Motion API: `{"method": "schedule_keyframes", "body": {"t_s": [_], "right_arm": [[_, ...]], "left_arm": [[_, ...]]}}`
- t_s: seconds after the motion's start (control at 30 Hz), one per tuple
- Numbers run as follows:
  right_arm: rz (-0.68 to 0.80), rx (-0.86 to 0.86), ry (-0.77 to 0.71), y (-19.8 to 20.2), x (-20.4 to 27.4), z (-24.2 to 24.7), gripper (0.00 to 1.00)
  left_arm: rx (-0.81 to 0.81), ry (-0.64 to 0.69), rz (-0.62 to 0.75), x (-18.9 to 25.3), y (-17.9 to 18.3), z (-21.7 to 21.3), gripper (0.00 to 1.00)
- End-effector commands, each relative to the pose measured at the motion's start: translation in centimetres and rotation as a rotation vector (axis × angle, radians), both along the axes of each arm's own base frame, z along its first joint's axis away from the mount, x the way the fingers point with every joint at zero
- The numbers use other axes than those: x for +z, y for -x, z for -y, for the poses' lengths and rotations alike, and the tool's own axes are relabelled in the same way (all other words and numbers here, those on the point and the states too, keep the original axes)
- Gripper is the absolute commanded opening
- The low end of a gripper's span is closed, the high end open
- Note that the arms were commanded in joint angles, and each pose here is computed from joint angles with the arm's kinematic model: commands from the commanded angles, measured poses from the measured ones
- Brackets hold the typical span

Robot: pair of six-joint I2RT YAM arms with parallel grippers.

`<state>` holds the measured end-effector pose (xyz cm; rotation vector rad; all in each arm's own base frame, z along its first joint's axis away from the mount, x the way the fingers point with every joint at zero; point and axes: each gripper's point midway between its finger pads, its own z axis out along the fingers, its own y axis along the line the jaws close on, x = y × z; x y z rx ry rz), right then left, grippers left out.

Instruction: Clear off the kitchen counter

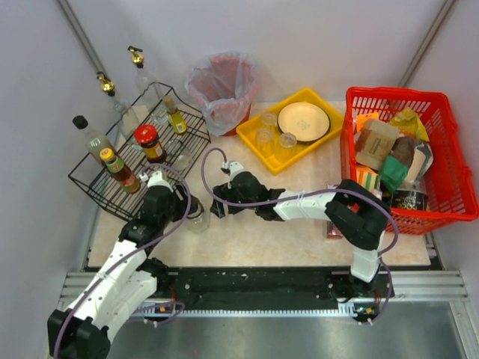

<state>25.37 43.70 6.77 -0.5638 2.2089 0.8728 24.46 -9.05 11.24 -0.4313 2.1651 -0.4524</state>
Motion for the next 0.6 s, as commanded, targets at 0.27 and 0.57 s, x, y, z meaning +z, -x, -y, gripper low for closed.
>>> {"method": "schedule_keyframes", "body": {"t_s": [0.27,0.57], "right_arm": [[0.239,-0.140,-0.001,1.6,6.7,3.7,0.93],[0.264,-0.311,0.012,4.5,9.3,0.6,0.99]], "left_arm": [[0.139,-0.031,0.103,5.0,1.2,-3.1,0.85],[0.311,-0.089,0.350,18.7,4.5,-8.3,0.86]]}}
